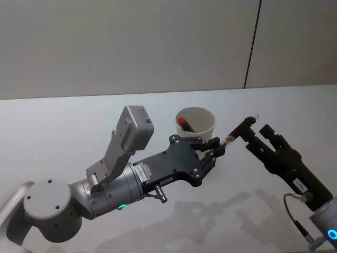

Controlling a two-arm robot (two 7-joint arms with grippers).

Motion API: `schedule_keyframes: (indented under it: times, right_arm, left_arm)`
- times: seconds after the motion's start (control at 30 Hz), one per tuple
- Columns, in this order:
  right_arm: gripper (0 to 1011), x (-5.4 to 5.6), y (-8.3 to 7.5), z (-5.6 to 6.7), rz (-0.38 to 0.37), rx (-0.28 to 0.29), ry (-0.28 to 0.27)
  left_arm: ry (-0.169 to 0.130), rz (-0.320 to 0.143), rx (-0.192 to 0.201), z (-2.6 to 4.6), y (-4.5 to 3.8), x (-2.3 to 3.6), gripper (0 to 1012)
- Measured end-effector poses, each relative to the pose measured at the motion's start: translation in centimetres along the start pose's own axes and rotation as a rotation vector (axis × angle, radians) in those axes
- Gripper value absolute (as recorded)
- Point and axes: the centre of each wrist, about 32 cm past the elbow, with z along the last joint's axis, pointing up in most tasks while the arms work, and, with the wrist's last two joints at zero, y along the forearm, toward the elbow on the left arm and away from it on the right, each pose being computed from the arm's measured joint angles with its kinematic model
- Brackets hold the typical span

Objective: Place the pen into the pen holder.

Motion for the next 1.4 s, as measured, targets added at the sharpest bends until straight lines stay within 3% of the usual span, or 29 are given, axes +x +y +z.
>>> schedule_keyframes:
  times: [0.83, 1.4]
  right_arm:
    - [1001, -0.8, 1.4, -0.7, -0.026, -0.001, 0.090]
    - [973, -1.0, 1.5, -0.3, -0.018, -0.010, 0.103]
  left_arm:
    - [0.000, 0.000, 0.000, 0.00, 0.00, 0.00, 136]
    - [0.000, 0.000, 0.000, 0.00, 0.00, 0.00, 136]
